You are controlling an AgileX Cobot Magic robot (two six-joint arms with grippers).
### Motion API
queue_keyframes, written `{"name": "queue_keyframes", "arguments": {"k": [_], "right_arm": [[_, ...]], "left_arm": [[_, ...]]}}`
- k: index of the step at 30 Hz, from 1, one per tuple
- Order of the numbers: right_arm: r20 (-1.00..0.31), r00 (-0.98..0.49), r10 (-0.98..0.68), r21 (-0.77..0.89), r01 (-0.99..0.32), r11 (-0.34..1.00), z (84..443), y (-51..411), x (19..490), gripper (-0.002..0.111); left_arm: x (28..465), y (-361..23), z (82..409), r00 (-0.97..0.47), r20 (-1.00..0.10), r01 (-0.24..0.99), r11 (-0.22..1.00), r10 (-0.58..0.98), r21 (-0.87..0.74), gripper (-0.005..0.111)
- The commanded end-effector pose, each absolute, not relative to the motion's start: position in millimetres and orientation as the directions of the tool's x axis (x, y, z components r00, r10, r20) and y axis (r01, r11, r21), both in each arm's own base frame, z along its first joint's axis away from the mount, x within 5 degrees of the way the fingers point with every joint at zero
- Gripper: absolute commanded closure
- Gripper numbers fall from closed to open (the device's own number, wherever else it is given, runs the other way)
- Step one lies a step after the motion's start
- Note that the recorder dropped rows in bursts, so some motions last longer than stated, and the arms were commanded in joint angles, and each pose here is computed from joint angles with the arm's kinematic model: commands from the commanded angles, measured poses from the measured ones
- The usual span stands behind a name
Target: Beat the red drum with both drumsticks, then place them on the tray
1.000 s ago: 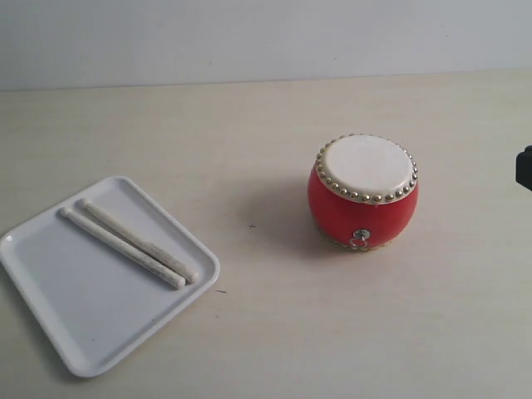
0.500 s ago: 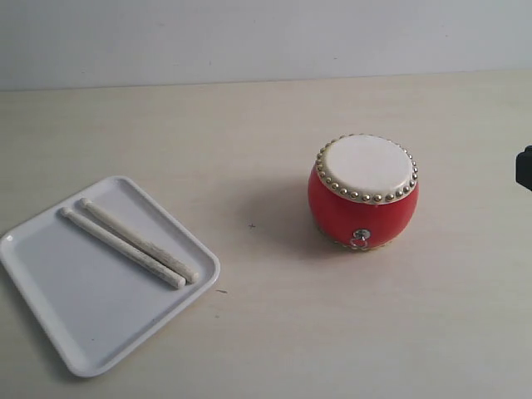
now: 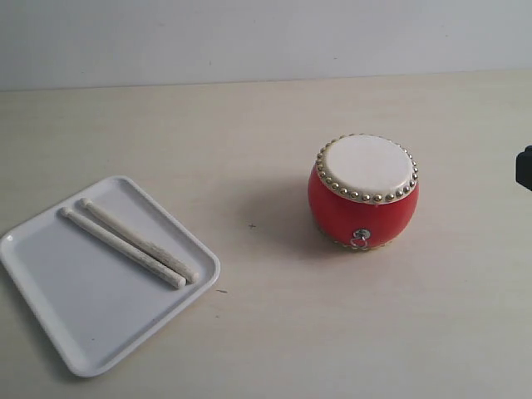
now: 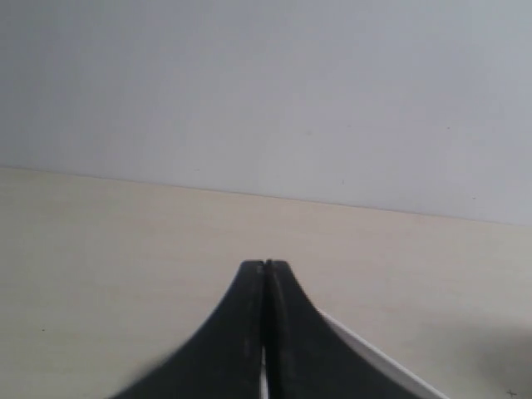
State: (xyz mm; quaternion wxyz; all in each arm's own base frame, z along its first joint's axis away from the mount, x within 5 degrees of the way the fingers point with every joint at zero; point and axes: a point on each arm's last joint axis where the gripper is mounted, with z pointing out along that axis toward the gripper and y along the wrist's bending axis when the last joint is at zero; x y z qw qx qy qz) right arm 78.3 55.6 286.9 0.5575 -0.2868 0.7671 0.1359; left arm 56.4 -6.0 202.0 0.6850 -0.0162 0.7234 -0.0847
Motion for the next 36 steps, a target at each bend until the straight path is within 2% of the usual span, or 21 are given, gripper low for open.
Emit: {"name": "queue_keyframes", "arguments": {"k": [1,11,14,17,25,31,36], "right_arm": [[-0.936,-0.207,-0.286,-0.113,-0.590,0.799,286.4,55.4,78.4,0.108],[-0.943,-0.186,-0.275,-0.123,-0.576,0.808,288.9,51.5,76.8,0.108],[-0.962,-0.184,-0.202,-0.085,-0.502,0.861,293.1,42.0,76.2,0.108],[-0.971,-0.234,-0.045,0.048,-0.373,0.927,290.7,30.6,75.9,0.108],[-0.982,-0.185,0.033,0.059,-0.137,0.989,242.5,9.9,73.9,0.108],[-0.993,-0.105,0.057,0.063,-0.057,0.996,211.8,3.3,65.9,0.108],[-0.988,-0.061,0.139,0.141,-0.039,0.989,201.1,1.6,58.5,0.108]], "left_arm": [[56.0,-6.2,201.0,-0.061,-0.989,0.098,0.986,-0.133,-0.138,0.107],[56.0,-6.2,201.0,-0.061,-0.989,0.098,0.986,-0.133,-0.138,0.107],[56.0,-6.2,201.0,-0.061,-0.989,0.098,0.986,-0.133,-0.138,0.107],[56.0,-6.2,201.0,-0.061,-0.989,0.098,0.986,-0.133,-0.138,0.107],[56.0,-6.2,201.0,-0.061,-0.989,0.098,0.986,-0.133,-0.138,0.107],[56.0,-6.2,201.0,-0.061,-0.989,0.098,0.986,-0.133,-0.138,0.107],[56.0,-6.2,201.0,-0.061,-0.989,0.098,0.986,-0.133,-0.138,0.107]]}}
